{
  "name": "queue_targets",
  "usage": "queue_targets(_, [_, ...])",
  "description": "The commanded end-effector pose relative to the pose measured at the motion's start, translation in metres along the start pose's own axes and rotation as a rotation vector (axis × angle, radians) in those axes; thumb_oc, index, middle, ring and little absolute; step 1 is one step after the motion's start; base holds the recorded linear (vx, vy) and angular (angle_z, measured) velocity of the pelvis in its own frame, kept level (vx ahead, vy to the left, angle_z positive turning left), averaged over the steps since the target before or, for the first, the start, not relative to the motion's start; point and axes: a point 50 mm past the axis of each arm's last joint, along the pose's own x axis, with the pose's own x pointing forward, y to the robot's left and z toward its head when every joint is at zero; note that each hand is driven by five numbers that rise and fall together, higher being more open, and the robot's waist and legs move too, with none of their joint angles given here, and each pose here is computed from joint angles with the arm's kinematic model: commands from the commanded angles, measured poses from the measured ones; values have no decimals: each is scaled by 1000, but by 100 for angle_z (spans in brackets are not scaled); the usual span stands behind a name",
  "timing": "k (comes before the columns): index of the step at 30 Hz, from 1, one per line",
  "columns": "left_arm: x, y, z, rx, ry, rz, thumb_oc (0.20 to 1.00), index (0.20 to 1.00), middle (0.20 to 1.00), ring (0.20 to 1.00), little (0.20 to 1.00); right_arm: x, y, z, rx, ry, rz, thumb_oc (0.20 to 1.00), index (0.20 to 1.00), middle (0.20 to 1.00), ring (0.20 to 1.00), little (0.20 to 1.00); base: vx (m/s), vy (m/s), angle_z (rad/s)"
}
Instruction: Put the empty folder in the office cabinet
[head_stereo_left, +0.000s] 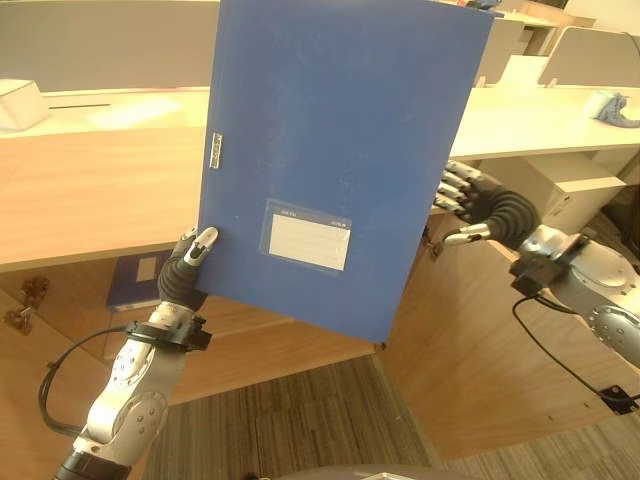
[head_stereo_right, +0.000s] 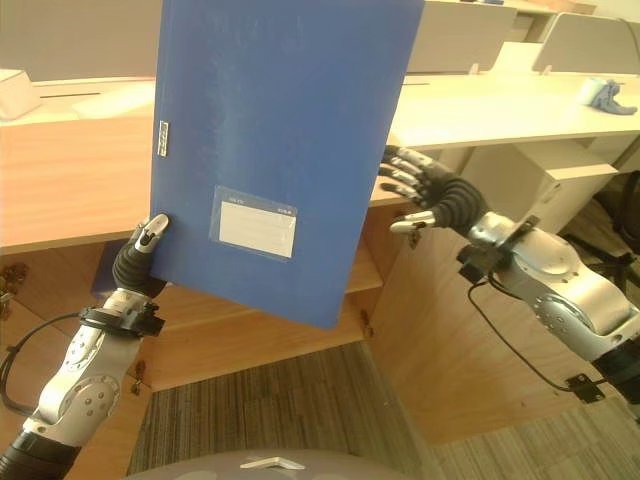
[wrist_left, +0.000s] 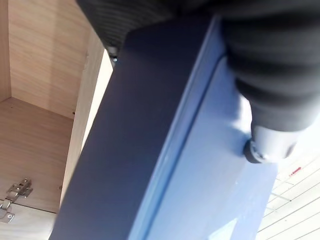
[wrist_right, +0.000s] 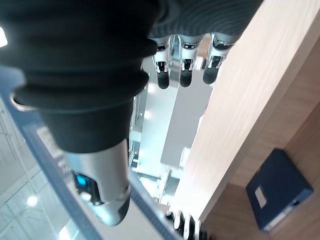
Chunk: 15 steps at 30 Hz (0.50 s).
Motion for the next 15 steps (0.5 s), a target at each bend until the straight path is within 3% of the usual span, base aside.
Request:
queue_targets(1, [12,-7,26,92,-119,-95,200,200,200,200,200,7,0,25,-15,-83,44,1000,1000,1000,1000,1000,0,0,0])
queue_targets(8, [10,-6,32,137,-95,-114,200,200,200,200,200,25,14,42,-46,-41,184,1000,1000,1000,1000,1000,0,0,0])
queue_targets(15, [7,-4,38,178,-89,-108,200,200,200,200,200,32,16,59,-101,-71,214,1000,1000,1000,1000,1000,-8,9,-7])
